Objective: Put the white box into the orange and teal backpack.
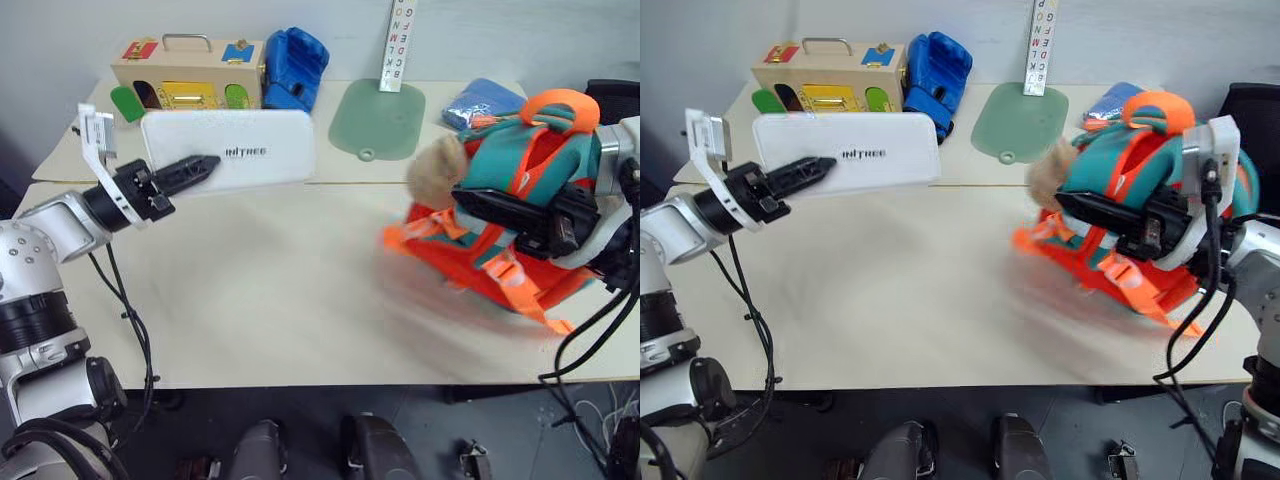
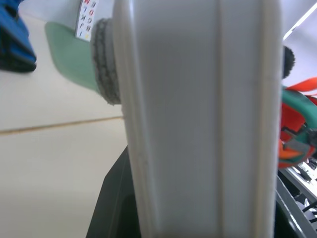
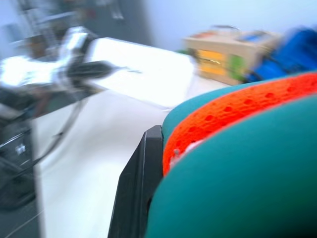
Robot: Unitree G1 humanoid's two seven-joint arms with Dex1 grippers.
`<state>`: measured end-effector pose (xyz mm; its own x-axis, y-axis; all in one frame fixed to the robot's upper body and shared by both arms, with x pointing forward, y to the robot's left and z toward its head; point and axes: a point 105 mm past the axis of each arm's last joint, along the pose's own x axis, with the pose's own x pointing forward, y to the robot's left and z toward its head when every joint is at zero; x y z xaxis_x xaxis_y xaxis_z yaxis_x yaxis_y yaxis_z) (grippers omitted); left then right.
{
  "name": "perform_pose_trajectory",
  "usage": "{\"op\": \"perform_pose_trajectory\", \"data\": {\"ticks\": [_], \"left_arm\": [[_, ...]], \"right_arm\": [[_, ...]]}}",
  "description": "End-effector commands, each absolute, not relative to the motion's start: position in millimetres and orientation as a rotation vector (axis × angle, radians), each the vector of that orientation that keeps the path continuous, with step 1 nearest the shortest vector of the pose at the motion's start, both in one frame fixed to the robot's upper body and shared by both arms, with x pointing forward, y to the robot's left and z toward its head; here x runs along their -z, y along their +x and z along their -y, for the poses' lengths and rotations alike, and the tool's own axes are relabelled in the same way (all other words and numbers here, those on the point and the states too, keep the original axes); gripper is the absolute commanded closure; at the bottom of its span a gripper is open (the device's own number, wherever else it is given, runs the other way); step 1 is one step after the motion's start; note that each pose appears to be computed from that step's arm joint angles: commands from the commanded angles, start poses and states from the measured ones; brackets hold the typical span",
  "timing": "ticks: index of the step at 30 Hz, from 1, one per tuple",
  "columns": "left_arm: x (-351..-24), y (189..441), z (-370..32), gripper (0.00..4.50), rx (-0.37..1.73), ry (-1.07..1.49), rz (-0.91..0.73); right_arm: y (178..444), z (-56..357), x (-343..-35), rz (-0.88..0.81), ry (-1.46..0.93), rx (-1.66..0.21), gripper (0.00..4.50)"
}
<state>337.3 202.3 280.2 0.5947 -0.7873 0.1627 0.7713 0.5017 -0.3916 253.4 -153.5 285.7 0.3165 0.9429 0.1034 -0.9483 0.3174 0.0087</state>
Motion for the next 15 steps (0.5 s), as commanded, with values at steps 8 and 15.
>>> {"op": "perform_pose_trajectory", "data": {"ticks": [8,15], "left_arm": [[-331,305,-156,3.13,1.253,-0.352,0.203],[-328,296,-141,3.13,1.373,-0.250,0.199]], "right_arm": [[199,139,-271,-0.105,-0.062,-1.569,4.46],[206,153,-256,-0.148,-0.062,-1.504,4.46]]}}
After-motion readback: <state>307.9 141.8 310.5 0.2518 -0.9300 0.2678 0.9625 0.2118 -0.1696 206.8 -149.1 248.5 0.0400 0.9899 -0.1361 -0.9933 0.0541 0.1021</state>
